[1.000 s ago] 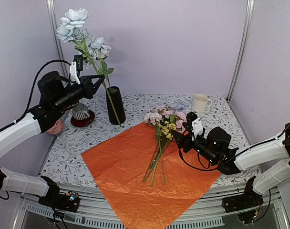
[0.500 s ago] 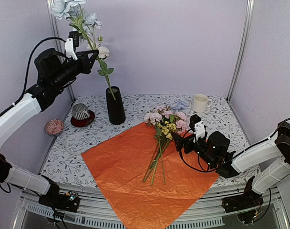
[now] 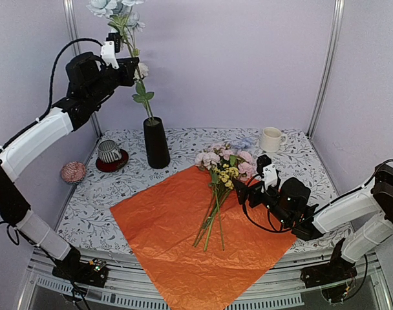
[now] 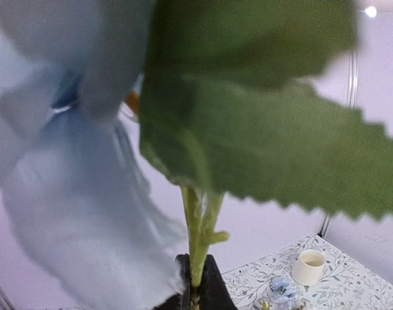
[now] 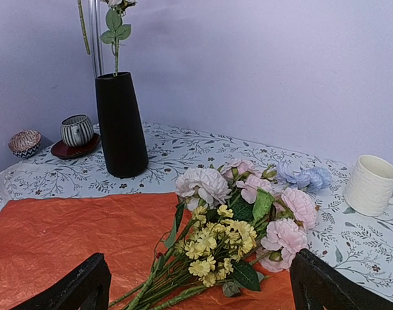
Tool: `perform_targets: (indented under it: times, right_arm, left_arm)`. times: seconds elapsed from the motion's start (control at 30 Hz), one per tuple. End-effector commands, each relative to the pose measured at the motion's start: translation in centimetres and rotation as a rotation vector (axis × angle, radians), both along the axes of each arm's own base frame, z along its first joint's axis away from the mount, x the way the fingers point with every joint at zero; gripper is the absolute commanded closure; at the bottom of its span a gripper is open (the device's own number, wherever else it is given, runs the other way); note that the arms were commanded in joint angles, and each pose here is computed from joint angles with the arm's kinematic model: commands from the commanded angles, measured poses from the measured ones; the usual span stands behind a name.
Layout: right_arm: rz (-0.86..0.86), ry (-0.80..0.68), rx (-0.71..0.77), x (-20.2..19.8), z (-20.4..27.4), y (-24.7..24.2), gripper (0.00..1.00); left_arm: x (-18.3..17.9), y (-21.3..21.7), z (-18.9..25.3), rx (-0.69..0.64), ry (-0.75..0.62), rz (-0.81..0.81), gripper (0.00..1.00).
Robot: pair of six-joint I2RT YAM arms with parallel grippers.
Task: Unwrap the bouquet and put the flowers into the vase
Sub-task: Place the fake flower in the vase.
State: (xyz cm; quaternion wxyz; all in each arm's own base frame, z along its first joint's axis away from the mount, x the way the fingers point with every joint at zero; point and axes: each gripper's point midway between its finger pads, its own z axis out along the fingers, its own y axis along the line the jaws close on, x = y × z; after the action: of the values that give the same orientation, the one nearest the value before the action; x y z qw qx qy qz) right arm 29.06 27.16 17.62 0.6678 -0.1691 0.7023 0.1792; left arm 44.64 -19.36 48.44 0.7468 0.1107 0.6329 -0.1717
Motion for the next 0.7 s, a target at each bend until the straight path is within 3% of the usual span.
perform_targets:
  times: [0.0, 0.5, 0.67]
  right_arm:
    - [0.005, -0.016, 0.017, 0.2, 0.9, 0.3, 0.01]
    - [0.052, -0.019, 0.023, -0.2, 1.1, 0.9, 0.01]
    - [0.057, -0.017, 0.021, -0.3, 1.0, 1.0, 0.01]
  left_arm:
    - [1.8, 1.1, 0.2, 0.025, -0.026, 0.077, 0.97]
    - [7.8, 0.5, -9.1, 0.127, 0.128, 0.114, 0.97]
    - [7.8, 0.7, -9.4, 0.133, 0.148, 0.117, 0.97]
